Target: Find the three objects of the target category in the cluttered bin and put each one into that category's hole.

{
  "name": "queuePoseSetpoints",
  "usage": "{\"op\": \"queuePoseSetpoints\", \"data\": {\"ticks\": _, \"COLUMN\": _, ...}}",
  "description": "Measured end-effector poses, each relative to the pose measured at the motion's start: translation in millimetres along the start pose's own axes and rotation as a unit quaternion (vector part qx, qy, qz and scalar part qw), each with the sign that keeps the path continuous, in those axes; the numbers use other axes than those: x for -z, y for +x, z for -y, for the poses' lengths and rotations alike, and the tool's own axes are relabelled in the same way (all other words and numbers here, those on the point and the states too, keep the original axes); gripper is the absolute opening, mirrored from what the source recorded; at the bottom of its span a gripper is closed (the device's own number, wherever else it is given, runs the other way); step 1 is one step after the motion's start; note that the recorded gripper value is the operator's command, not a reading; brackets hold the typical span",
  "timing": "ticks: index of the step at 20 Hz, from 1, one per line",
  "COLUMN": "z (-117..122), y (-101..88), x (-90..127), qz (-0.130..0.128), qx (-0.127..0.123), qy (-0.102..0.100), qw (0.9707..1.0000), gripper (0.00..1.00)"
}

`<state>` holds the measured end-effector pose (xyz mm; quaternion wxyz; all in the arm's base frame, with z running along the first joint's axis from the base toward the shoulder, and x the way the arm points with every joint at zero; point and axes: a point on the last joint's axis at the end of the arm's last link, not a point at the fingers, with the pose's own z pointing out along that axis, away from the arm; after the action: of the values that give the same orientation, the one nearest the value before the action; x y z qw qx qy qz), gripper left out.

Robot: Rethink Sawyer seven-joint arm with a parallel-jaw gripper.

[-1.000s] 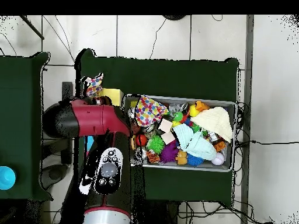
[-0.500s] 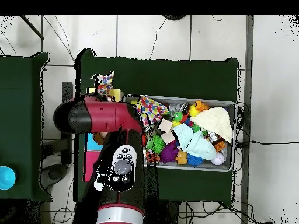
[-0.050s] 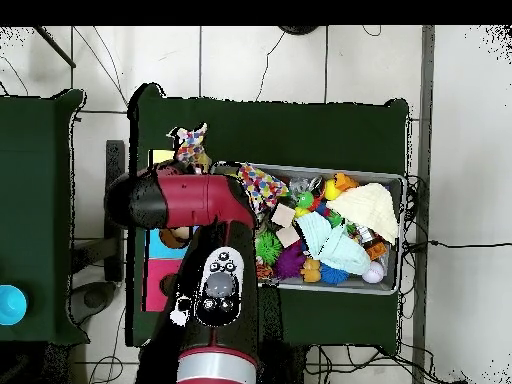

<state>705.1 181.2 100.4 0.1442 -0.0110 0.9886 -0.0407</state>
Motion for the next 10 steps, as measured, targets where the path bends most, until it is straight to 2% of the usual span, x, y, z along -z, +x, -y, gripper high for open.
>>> {"op": "queuePoseSetpoints", "data": {"ticks": 10, "z": -7.5, "y": 10.1, "x": 0.1, "qz": -0.007, "qx": 0.008, "qy": 0.0, "qw": 0.9999, "gripper": 0.0}}
